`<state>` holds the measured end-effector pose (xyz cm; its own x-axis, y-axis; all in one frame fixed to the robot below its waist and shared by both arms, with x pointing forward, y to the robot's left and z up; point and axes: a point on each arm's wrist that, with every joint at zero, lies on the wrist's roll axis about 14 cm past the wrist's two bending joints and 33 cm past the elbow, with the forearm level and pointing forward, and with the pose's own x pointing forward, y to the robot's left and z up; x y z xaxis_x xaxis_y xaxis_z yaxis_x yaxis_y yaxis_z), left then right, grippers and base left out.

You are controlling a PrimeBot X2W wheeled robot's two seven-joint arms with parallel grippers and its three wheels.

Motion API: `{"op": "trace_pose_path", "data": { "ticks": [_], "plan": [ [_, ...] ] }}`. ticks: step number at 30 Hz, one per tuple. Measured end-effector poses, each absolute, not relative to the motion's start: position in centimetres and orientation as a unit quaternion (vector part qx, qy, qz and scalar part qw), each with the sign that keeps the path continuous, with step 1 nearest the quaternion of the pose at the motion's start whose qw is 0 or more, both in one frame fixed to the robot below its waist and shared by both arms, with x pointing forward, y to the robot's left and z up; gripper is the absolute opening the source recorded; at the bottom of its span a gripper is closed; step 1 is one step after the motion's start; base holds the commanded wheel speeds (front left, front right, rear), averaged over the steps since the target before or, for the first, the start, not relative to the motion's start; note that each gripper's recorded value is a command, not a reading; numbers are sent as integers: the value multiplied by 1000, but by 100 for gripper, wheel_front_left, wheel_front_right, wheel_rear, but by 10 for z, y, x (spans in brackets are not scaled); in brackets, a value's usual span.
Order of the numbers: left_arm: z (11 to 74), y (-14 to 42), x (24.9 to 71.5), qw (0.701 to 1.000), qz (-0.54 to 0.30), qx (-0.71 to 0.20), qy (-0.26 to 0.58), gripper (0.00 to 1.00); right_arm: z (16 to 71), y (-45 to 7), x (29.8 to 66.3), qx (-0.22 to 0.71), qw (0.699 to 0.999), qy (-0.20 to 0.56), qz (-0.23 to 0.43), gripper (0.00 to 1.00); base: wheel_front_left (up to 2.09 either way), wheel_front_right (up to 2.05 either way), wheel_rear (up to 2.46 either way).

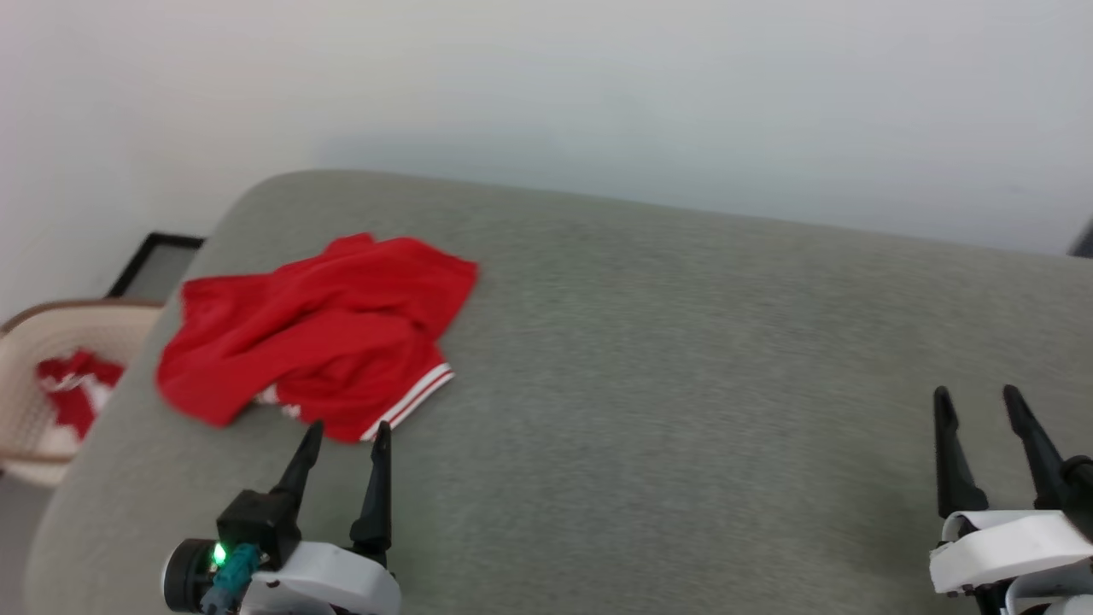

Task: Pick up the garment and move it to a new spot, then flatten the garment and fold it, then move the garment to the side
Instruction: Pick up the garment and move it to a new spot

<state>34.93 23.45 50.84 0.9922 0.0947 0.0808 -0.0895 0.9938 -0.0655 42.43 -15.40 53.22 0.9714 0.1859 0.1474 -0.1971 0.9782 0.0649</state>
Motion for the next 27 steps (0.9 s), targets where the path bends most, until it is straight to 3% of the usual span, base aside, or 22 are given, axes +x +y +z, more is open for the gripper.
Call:
{"op": "trace_pose_path", "data": {
  "ticks": [12, 19, 27],
  "plan": [
    [501, 299, 286, 984, 172, -36, -35, 100, 523, -45, 444, 33, 967, -54, 247, 100, 0, 0, 0],
    [502, 336, 241, 960, 272, -51, -44, 100, 529, 48, 442, 40, 928, -58, 366, 100, 0, 0, 0],
    [495, 348, 215, 940, 333, -66, -32, 100, 514, 105, 431, 52, 893, -33, 446, 100, -1, -1, -1]
  ]
}}
